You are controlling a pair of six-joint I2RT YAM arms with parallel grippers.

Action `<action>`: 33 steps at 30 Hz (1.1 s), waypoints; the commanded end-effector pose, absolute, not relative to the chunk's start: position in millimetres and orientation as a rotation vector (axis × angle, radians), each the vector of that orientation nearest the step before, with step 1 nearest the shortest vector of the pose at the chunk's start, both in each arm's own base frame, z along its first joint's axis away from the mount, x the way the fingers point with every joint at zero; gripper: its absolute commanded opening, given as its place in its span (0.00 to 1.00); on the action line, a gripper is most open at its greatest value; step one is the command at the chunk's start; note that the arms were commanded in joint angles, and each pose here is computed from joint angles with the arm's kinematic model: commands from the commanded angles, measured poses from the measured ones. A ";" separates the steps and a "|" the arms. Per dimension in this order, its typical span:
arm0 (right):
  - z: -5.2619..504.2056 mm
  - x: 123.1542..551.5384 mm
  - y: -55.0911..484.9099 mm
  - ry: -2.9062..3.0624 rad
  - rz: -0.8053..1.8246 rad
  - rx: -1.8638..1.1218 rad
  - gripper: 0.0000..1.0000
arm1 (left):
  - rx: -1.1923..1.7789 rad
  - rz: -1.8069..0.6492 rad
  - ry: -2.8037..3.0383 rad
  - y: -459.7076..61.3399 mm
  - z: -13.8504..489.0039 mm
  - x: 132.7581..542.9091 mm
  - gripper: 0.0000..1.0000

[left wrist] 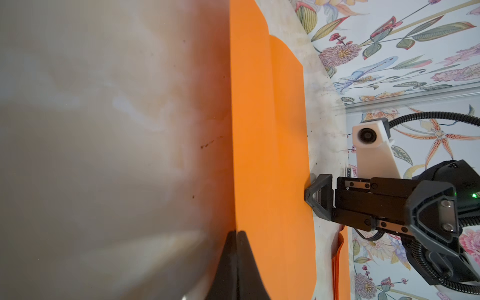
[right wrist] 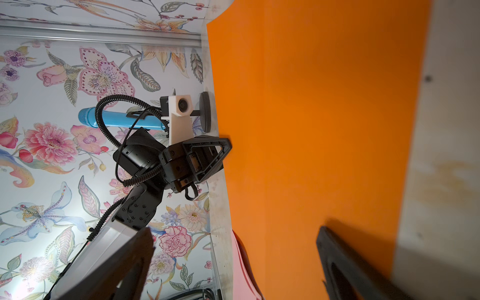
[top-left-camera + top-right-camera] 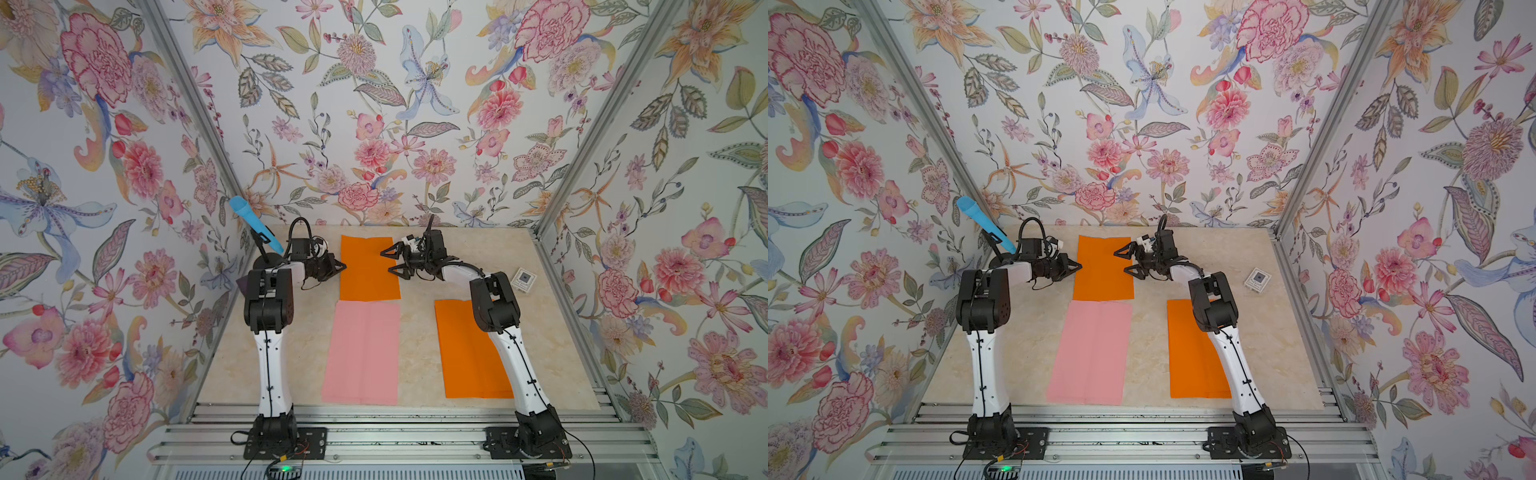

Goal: Sort the scattered colored papers by color
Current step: Pick up the colored paper from the center of the board.

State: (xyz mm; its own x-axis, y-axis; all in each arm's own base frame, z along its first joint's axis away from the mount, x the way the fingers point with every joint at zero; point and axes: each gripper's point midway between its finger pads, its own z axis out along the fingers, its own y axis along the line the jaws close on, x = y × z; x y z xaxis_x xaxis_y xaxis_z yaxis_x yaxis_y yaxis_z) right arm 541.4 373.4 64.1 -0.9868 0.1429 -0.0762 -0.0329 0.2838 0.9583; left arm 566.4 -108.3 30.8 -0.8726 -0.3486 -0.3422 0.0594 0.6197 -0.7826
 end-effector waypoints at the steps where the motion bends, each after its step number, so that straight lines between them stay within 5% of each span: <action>1: 29.7 544.3 344.6 2.467 1.717 0.210 1.00 | -0.210 -1.058 2.372 -96.4 55.5 583.5 0.00; 8: 39.5 545.2 322.4 2.438 1.682 0.208 1.00 | -0.125 -0.594 2.435 -68.4 110.7 609.3 0.00; 15: 70.9 533.4 296.9 2.404 1.629 0.149 1.00 | 0.067 -0.445 2.389 -121.1 188.7 606.3 0.00; 24: 112.2 491.5 193.9 2.402 1.342 0.276 1.00 | 0.291 -0.756 2.152 -256.3 309.2 556.9 0.00; 33: 109.1 420.5 69.9 2.331 1.211 0.643 1.00 | 0.478 -1.141 1.950 -393.9 388.0 464.3 0.00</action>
